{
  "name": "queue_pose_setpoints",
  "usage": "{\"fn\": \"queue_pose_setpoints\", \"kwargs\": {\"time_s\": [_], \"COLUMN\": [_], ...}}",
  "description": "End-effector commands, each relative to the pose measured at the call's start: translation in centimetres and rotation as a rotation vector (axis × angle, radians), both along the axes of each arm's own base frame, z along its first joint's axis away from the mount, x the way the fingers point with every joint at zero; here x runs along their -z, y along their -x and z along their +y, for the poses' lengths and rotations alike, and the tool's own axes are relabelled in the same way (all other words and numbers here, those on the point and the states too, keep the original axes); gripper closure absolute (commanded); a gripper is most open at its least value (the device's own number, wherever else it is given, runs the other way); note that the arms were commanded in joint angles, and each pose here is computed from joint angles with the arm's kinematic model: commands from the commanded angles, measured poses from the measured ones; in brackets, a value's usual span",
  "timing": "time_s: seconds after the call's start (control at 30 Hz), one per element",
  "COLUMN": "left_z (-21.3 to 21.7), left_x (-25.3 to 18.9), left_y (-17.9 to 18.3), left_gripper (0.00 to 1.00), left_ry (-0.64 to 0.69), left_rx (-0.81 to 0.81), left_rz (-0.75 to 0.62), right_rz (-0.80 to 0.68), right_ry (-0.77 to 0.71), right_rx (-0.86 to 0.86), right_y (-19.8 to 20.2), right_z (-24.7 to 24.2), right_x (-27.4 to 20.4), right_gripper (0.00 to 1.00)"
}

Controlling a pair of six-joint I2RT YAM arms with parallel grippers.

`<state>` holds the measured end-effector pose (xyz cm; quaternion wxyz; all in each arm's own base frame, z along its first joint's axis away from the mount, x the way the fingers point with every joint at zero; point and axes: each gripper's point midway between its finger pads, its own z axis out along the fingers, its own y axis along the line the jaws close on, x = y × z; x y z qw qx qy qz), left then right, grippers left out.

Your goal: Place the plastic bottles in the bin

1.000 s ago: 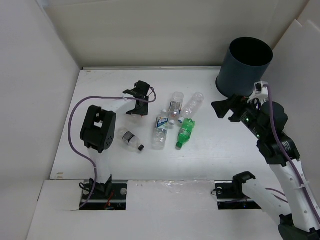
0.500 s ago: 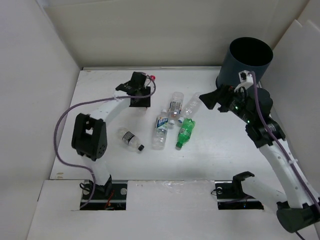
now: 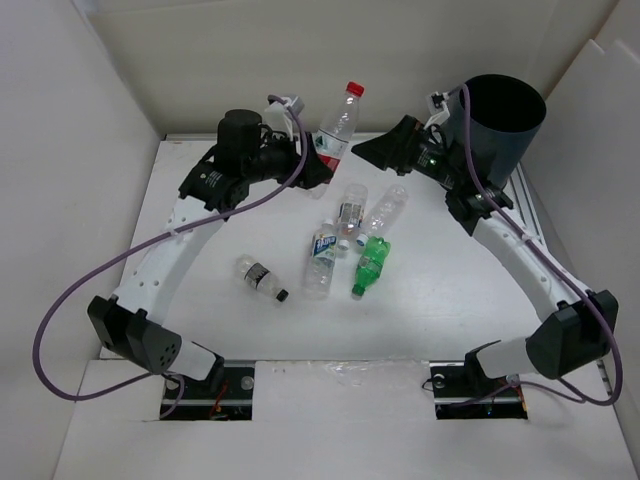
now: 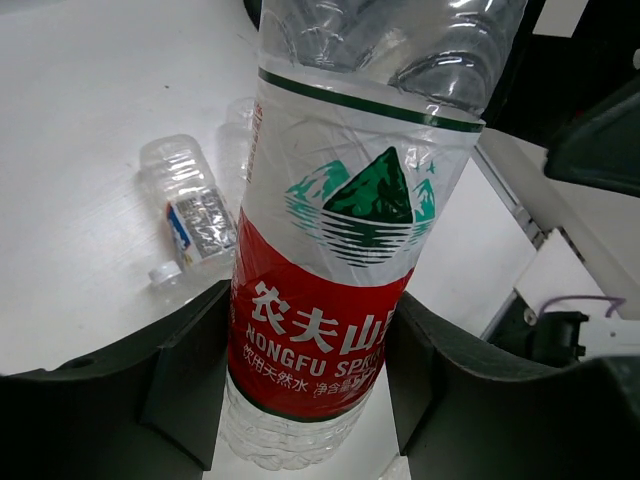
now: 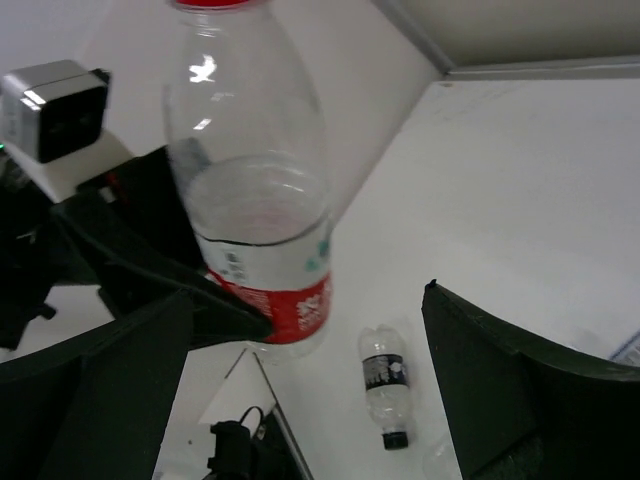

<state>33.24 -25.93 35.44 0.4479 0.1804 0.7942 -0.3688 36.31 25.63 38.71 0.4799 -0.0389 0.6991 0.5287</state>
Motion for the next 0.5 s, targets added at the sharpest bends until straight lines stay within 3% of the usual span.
{"fn": "queue_pose_setpoints", "kwargs": {"time_s": [0.0,0.2,0.4,0.47], "left_z": [-0.9,-1.6,-1.8,-1.7], "left_x": [-1.8,-4.3,-3.9,-3.3], "left_y": [1.5,3.8,4.6,4.7], "left_gripper": [1.0,1.0,1.0,0.97], "left_ry": [0.069,0.153,0.17,0.163], "left_rx": [0.089,0.18,0.215,0.214], "left_rz": [0.002,-0.026,-0.018,0.0], "right_rz": [-0.212,-0.169,-0.189,-0.194], "right_ry": [-0.151,-0.157,-0.165,-0.168], "right_rx": [-0.134,-0.15,-0.193,-0.203], "right_y": [3.3,1.2,-0.5,-0.6], "right_z": [1.9,4.7,7.2,7.8], "right_x": [-7.8,-6.1,-6.0,-6.3], "right_gripper": [0.0,0.0,0.02,0.24]}}
